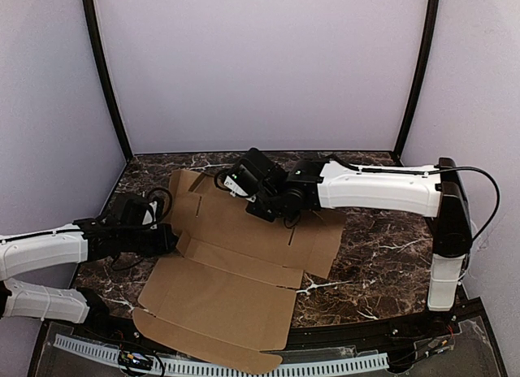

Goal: Fold the paper box

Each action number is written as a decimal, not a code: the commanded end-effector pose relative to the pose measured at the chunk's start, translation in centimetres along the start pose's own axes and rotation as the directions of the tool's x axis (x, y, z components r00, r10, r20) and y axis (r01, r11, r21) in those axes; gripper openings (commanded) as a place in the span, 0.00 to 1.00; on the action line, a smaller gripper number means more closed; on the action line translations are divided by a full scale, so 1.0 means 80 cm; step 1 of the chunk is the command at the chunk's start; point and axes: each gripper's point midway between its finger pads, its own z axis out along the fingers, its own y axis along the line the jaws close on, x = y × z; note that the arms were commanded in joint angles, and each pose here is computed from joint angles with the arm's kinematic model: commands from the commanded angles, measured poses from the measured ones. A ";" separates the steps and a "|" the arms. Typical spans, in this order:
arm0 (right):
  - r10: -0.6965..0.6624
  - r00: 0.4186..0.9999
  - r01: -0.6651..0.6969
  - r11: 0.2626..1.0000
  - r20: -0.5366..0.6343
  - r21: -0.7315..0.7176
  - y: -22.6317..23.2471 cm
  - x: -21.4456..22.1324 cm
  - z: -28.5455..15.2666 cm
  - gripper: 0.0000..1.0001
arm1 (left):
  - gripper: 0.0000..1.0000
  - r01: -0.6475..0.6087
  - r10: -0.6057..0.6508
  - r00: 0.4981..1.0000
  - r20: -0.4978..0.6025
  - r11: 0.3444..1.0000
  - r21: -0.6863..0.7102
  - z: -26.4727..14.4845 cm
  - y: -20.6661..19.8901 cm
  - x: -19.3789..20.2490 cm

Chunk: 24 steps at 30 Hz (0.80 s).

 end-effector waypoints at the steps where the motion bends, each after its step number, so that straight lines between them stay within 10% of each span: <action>1: 0.068 0.996 -0.069 0.998 0.053 0.008 0.000 -0.024 -0.003 0.00 | 0.01 0.045 -0.044 0.999 -0.015 0.998 0.040 -0.004 -0.003 0.012; 24: -0.031 0.999 0.031 1.000 0.040 -0.001 0.045 -0.022 -0.001 0.00 | 0.01 0.077 -0.080 0.997 0.020 0.992 0.098 0.009 -0.016 0.018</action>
